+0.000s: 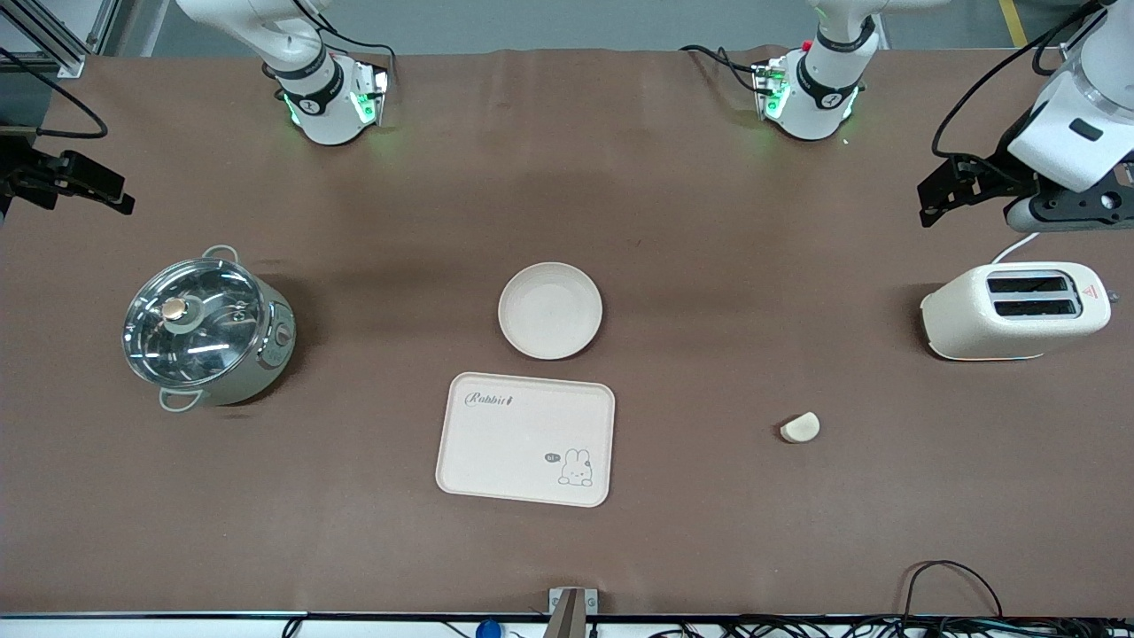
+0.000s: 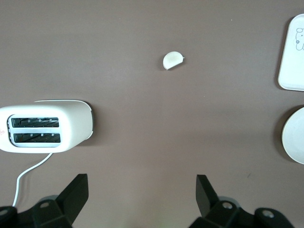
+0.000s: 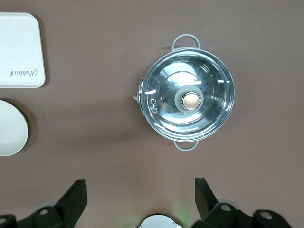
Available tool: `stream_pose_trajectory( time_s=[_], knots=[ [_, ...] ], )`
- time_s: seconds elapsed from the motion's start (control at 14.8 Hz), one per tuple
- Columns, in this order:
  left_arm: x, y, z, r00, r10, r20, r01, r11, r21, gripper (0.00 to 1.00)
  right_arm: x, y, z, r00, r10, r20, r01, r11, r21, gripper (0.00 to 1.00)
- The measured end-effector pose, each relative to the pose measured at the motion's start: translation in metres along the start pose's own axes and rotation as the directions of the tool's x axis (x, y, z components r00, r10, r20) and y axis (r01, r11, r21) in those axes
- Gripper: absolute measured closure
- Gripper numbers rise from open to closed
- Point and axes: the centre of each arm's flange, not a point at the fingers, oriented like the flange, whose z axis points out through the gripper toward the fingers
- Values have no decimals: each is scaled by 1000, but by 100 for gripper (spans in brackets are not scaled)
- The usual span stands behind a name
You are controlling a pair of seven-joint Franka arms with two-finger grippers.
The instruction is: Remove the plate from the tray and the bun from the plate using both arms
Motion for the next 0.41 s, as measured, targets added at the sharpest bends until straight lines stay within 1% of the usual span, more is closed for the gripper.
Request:
stream_pose_trajectory(
  time_s=[0.2,0.41],
  knots=[
    [-1,-4,-8,999,30,-23,-30,1000,-1,0,-6,1,0,1000,-1,-6,1,1000,4,0],
    [0,-9,-13,999,35,-34,-35,999,-3,0,-6,1,0,1000,-2,-8,2,1000,5,0]
  ],
)
